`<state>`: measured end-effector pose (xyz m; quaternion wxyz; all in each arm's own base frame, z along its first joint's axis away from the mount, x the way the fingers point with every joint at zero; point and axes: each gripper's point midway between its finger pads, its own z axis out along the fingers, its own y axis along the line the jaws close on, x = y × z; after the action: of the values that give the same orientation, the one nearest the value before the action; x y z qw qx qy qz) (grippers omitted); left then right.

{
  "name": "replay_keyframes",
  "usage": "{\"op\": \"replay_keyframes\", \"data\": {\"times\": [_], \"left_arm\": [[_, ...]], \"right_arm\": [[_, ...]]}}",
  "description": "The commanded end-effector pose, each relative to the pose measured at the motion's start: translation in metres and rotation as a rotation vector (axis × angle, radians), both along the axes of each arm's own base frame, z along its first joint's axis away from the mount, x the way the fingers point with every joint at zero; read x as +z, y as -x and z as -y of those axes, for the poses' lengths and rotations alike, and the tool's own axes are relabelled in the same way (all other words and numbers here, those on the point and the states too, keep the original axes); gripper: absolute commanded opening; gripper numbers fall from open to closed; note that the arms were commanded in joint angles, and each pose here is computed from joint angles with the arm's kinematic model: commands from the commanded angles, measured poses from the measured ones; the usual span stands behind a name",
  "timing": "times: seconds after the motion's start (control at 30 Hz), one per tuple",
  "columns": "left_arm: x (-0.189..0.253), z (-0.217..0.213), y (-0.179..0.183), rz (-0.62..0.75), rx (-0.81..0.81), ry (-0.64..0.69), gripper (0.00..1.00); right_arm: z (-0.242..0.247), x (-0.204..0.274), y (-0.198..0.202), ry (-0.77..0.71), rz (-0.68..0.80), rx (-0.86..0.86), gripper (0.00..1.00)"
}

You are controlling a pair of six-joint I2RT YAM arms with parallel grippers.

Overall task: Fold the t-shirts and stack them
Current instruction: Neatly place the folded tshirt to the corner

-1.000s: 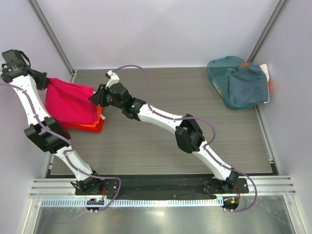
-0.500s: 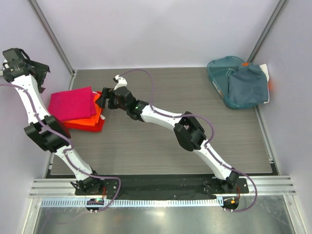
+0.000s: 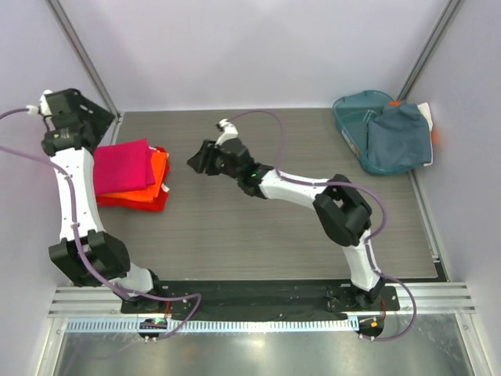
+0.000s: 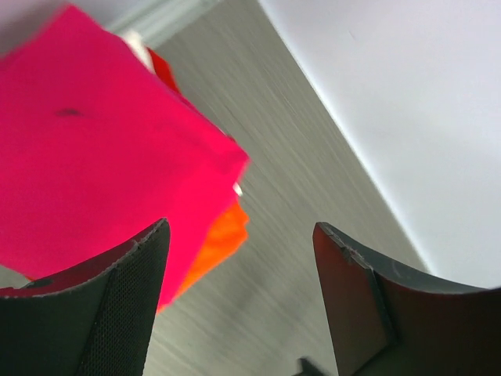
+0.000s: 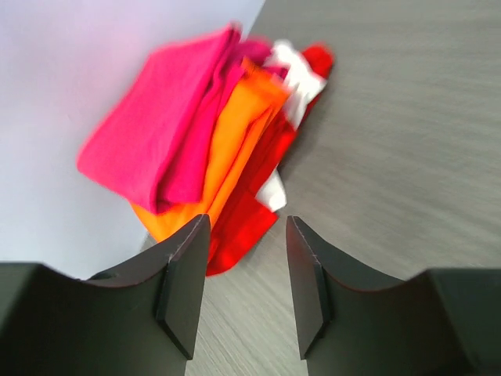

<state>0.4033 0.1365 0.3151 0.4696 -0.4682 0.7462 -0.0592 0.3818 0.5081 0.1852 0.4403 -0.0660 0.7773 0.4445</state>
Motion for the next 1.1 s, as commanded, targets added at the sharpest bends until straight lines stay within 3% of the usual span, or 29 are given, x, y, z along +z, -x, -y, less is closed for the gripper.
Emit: {"op": "replay_keyframes", "data": {"times": [0.0, 0.2, 0.33, 0.5, 0.63, 0.8, 1.07], "left_arm": [[-0.008, 0.034, -0.011, -0.038, -0.121, -0.119, 0.74], [-0.056, 0.076, -0.014, -0.309, -0.323, -0.278, 0.75], [-0.097, 0.071, -0.013, -0.521, -0.342, -0.399, 0.75], [-0.122, 0.067, -0.015, -0.619, -0.361, -0.465, 0.73], [-0.122, 0.068, -0.018, -0.69, -0.341, -0.61, 0.74], [-0.141, 0.069, -0.026, -0.755, -0.369, -0.617, 0.64], [-0.162, 0.069, -0.028, -0.811, -0.387, -0.637, 0.64]], "right_arm": [[0.045, 0.072, -0.025, -0.209, 0.088, -0.051, 0.49], [0.1, 0.06, -0.039, -0.197, 0.076, -0.106, 0.49], [0.122, 0.07, -0.043, -0.29, 0.067, -0.122, 0.5], [0.131, 0.061, -0.049, -0.34, 0.025, -0.109, 0.49], [0.138, 0.061, -0.053, -0.395, 0.006, -0.098, 0.5], [0.145, 0.057, -0.056, -0.441, -0.024, -0.091, 0.49], [0.143, 0.053, -0.059, -0.451, -0.048, -0.075, 0.48]]}}
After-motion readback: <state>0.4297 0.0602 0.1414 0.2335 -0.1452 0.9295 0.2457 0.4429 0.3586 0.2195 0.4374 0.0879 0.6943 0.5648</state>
